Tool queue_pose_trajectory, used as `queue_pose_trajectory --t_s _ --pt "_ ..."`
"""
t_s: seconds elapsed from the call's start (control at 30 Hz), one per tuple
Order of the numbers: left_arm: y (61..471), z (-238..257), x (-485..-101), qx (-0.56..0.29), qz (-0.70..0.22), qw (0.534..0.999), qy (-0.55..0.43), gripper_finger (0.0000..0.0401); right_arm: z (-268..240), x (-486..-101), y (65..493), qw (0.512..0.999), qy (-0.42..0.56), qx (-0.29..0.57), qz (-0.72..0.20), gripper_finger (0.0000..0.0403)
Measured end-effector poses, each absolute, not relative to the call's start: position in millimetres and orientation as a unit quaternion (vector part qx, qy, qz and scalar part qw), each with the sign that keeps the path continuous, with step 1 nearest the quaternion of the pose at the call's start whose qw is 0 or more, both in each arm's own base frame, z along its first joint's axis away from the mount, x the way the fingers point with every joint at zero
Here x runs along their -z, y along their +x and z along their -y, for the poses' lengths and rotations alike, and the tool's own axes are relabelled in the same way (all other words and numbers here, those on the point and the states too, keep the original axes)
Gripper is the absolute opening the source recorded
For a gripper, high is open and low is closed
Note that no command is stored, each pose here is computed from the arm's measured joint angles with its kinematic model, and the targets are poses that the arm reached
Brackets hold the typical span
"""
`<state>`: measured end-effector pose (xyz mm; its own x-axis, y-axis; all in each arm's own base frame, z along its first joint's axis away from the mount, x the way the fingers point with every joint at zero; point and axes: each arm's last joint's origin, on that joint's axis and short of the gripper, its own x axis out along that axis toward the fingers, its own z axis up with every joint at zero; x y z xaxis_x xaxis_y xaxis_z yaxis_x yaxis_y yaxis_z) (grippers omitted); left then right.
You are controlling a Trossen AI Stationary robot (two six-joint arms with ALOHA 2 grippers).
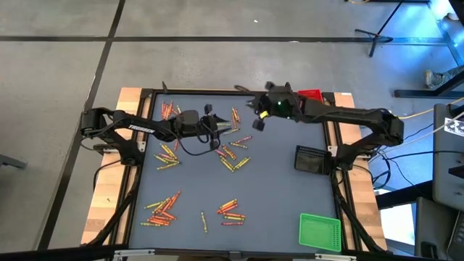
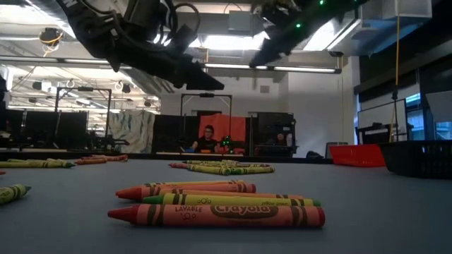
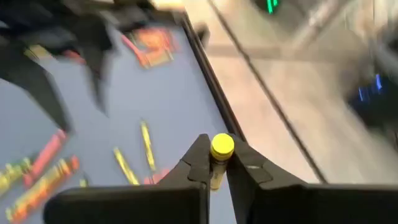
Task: Sort crayons
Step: Put the yellow crayon into the black basket
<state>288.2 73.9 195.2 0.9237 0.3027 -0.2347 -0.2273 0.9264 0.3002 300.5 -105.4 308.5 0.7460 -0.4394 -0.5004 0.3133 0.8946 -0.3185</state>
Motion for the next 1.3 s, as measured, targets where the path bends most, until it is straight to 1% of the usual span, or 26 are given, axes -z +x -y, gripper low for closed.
queue_pose_trajectory --t_s 0.1,0.3,0.43,0.63,0.83,1.0,1.3 --pt "288 -74 -194 -0.136 -0.145 0.971 0.134 0.0127 119 -314 284 0.897 -0.074 0.251 -0.355 0.0033" --pt "288 -74 -194 -0.136 -0.147 0.97 0.134 0.0127 156 -299 242 0.827 0.013 0.325 -0.458 0.0019" --pt "288 -74 -194 -0.137 -0.147 0.97 0.134 0.0127 185 -288 214 0.788 0.062 0.378 -0.482 0.0027" --pt "288 -74 -194 -0.137 -0.147 0.97 0.134 0.0128 218 -272 175 0.746 0.123 0.441 -0.484 0.003" --pt "288 -74 -194 -0.137 -0.146 0.97 0.135 0.0128 234 -244 150 0.716 0.173 0.454 -0.502 0.0031" --pt "288 -74 -194 -0.137 -0.146 0.97 0.134 0.0128 241 -222 144 0.69 0.198 0.448 -0.533 0.0031" --pt "288 -74 -194 -0.137 -0.147 0.97 0.134 0.0128 242 -217 146 0.687 0.199 0.442 -0.542 0.0032"
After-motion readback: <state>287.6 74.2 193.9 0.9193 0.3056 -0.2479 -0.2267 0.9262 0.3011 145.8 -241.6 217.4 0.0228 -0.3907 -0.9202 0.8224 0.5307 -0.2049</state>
